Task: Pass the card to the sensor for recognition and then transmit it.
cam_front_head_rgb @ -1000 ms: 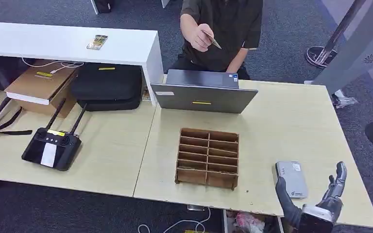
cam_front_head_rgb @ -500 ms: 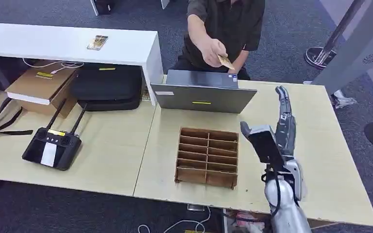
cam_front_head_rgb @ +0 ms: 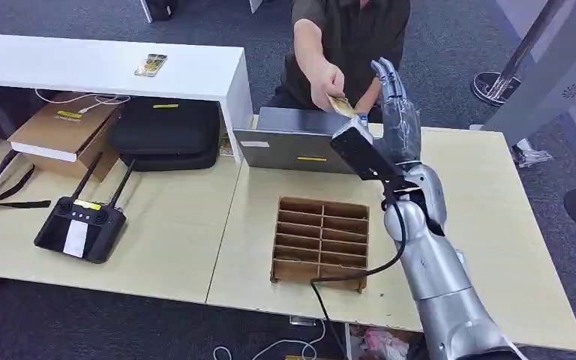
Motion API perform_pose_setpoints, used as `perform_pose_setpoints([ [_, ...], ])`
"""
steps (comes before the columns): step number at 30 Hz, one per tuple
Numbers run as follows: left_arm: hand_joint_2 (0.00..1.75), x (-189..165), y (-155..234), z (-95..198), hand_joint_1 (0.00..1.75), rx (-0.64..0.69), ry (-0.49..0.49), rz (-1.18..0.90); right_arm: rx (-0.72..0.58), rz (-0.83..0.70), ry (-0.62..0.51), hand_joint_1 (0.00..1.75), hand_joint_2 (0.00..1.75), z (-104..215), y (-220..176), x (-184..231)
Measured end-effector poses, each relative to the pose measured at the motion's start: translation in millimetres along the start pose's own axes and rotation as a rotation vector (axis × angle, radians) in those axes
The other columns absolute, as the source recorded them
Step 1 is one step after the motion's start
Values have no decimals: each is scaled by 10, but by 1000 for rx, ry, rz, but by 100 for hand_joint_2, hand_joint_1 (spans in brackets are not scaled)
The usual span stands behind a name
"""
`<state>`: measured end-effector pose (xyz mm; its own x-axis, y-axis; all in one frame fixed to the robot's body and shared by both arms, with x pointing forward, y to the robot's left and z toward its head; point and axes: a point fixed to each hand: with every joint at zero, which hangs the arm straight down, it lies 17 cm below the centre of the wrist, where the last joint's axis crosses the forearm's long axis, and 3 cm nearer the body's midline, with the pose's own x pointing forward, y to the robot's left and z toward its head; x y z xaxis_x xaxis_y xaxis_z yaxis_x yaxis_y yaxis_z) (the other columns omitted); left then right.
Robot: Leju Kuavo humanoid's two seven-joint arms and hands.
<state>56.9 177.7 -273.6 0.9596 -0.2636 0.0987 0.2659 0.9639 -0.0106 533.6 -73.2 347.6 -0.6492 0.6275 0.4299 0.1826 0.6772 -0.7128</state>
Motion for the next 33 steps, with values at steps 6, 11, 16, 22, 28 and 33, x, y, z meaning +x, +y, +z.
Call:
perform_pose_setpoints([
  [6, 0, 2, -4, 1, 0, -2, 0, 3, 20, 8, -9, 10, 175, -24, 60, 26],
  [11, 0, -2, -4, 1, 0, -2, 3, 7, 25, 7, -1, 175, 175, -15, 88, -3],
  [16, 0, -6, -6, 1, 0, -4, 7, 9, 21, 7, -1, 175, 175, -11, 90, -12],
  [22, 0, -7, -6, 1, 0, -4, 7, 9, 15, -1, 5, 175, 175, -4, 92, -34],
  [28, 0, -7, -8, 1, 0, -4, 8, 12, 1, -16, 1, 175, 175, -3, 78, -39],
  [33, 0, -6, -9, 2, 0, -5, 8, 19, -5, -25, 7, 175, 175, 4, 81, -61],
])
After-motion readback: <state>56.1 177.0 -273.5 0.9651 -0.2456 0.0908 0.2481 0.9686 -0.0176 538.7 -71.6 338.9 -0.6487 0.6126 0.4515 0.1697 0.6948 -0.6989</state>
